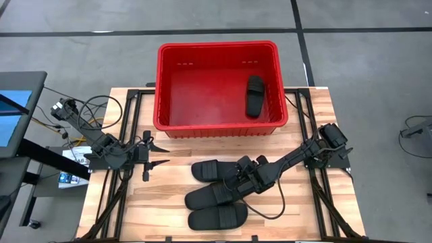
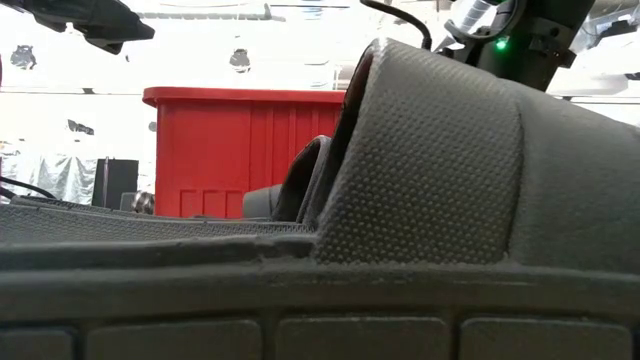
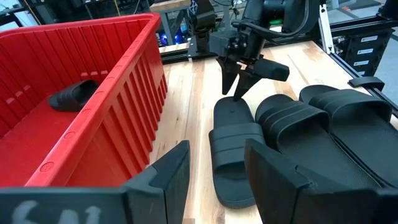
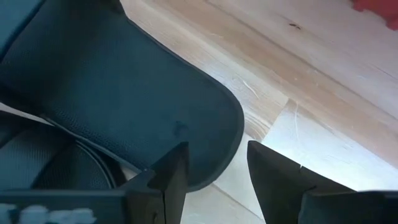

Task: Pick and place slides into bin
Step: Put the black slide into the container

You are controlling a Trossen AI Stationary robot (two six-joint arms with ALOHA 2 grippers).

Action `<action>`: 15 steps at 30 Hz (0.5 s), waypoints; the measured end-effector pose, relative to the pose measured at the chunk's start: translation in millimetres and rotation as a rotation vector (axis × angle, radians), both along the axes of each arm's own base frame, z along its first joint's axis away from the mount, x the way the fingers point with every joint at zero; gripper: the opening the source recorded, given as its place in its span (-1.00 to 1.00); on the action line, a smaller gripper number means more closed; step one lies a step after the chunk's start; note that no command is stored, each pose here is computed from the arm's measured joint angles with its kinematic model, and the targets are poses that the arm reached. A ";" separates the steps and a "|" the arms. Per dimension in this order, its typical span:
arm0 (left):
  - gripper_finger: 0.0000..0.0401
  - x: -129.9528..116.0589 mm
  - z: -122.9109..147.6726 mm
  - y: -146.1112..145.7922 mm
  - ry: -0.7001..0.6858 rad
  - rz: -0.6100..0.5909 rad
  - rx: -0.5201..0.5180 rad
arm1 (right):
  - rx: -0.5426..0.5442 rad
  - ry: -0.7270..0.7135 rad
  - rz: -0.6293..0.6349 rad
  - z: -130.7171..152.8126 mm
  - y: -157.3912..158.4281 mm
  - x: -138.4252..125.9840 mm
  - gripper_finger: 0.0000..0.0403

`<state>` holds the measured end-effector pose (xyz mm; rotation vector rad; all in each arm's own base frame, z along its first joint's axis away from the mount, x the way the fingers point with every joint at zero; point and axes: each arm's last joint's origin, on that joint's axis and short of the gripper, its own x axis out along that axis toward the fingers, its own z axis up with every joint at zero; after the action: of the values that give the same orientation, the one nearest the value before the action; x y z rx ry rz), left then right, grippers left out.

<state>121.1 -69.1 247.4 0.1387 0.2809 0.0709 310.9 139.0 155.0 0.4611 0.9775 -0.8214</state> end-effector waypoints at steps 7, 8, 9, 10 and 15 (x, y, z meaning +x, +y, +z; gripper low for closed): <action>-0.28 0.0 0.0 0.0 0.000 0.000 0.000 | -0.001 0.001 0.003 0.0 -0.6 0.4 -0.23; -0.28 0.0 0.0 0.0 0.000 0.000 0.000 | 0.000 0.002 0.001 0.0 -1.4 0.7 -0.23; -0.28 0.0 0.0 0.0 0.000 0.000 0.000 | 0.002 0.003 0.000 0.0 -1.9 0.9 -0.23; -0.28 0.0 0.0 0.0 0.000 0.000 0.000 | 0.002 0.005 0.001 -0.1 -1.9 0.9 -0.23; -0.28 0.0 0.0 0.0 0.000 0.000 0.000 | 0.007 0.009 0.013 -0.2 -4.0 2.7 -0.23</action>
<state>121.1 -69.1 247.4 0.1384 0.2809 0.0709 313.6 135.0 154.9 0.4565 0.9911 -0.8089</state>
